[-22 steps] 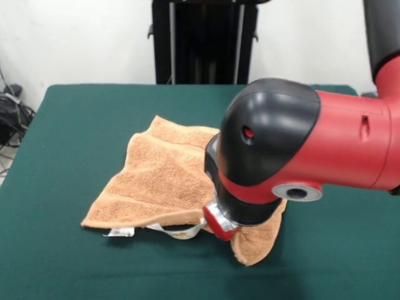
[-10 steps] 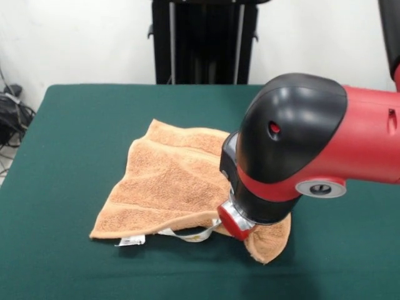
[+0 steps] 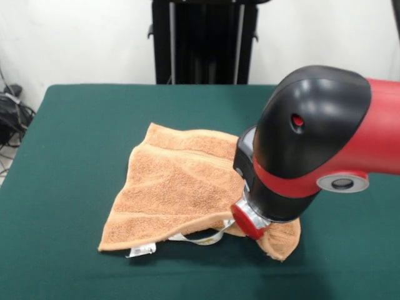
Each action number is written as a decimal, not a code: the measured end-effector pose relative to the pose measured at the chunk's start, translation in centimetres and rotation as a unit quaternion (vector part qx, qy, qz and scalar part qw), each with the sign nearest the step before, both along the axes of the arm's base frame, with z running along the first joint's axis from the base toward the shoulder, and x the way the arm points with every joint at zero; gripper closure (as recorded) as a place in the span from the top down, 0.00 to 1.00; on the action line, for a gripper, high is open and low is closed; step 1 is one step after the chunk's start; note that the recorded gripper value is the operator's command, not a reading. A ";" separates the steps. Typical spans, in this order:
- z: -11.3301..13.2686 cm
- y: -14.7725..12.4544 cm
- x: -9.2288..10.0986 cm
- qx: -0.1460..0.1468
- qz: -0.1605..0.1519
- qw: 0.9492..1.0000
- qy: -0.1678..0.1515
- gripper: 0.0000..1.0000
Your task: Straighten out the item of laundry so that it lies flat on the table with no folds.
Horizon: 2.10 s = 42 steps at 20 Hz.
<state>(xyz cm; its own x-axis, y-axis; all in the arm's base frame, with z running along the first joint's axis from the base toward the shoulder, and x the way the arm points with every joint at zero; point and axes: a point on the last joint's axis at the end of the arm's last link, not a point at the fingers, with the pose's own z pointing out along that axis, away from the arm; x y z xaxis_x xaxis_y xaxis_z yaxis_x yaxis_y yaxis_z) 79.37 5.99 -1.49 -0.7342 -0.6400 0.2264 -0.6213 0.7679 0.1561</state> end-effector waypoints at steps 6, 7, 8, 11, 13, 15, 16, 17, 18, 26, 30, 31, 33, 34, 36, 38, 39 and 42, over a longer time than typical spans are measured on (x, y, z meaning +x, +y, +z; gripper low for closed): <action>0.2 0.7 0.4 0.003 0.008 1.000 -0.002 0.00; 0.1 0.8 0.4 0.004 0.009 1.000 -0.002 0.00; 0.1 0.9 0.5 0.004 0.009 1.000 -0.002 0.00; 0.1 0.9 0.5 0.004 0.010 1.000 -0.002 0.00; 0.1 0.9 0.5 0.004 0.010 1.000 -0.002 0.00; 0.1 0.9 0.5 0.004 0.010 1.000 -0.002 0.00; 0.1 0.9 0.5 0.004 0.010 1.000 -0.002 0.00; 0.1 0.9 0.5 0.005 0.010 1.000 -0.002 0.00; 0.1 0.9 0.5 0.005 0.010 1.000 -0.002 0.00; 0.1 1.3 0.7 0.007 0.015 1.000 -0.002 1.00; 0.0 1.8 0.9 0.009 0.021 1.000 -0.002 1.00; 0.0 1.9 0.9 0.010 0.022 1.000 -0.002 1.00; 0.0 2.0 1.0 0.010 0.023 1.000 -0.002 1.00; 0.0 2.1 1.0 0.011 0.023 1.000 -0.002 1.00; 0.0 2.1 1.0 0.011 0.023 1.000 -0.002 1.00; 0.0 2.1 1.0 0.011 0.023 1.000 -0.002 1.00; 0.0 2.1 1.0 0.011 0.024 1.000 -0.002 1.00; 0.0 2.4 1.0 0.010 0.025 1.000 -0.003 1.00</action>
<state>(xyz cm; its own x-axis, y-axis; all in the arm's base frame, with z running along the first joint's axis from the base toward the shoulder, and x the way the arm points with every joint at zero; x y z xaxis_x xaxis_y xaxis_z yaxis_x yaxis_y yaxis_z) 80.33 8.36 -1.45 -0.7025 -0.6805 0.2085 -0.6596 0.7325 0.1682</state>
